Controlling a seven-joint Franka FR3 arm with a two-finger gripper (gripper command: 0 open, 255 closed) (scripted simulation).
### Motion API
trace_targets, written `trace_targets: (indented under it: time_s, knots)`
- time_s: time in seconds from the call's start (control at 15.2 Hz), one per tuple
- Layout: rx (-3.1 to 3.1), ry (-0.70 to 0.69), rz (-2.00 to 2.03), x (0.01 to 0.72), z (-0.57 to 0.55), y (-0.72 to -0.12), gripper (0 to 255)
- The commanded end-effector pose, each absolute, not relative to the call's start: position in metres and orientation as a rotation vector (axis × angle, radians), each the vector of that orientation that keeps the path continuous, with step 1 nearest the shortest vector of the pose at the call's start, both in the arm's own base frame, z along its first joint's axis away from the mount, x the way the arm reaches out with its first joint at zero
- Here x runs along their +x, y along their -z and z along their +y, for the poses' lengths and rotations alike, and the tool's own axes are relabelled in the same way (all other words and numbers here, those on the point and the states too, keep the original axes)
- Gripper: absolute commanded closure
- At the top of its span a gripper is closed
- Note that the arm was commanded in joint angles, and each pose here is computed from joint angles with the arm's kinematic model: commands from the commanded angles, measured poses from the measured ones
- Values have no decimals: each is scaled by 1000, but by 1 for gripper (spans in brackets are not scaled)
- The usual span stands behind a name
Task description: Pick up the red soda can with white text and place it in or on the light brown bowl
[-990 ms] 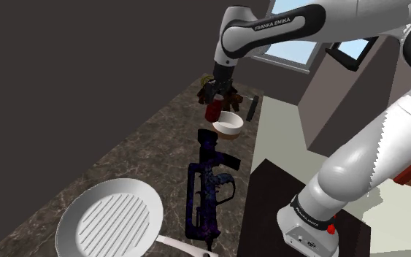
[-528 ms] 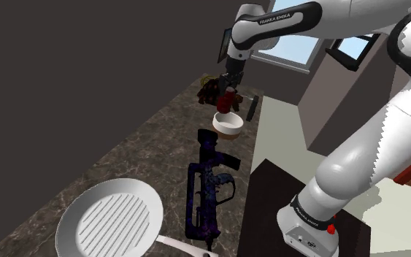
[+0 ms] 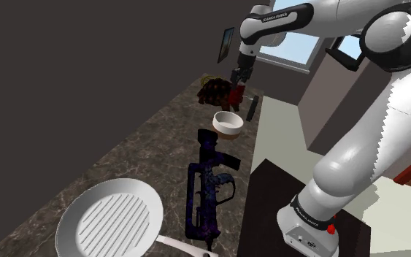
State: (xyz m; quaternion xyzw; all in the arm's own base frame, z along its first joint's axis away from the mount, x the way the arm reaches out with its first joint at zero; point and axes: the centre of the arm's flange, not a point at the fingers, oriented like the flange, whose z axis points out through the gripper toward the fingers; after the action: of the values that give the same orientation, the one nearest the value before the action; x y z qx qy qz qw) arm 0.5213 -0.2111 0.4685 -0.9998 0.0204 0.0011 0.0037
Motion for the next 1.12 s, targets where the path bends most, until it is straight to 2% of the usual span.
trace_targets:
  time_s: [0.0, 1.06]
  knots:
    - [-3134, -3, 61, 522, -222, -461, 255]
    - [-3134, -3, 61, 522, -222, -376, 255]
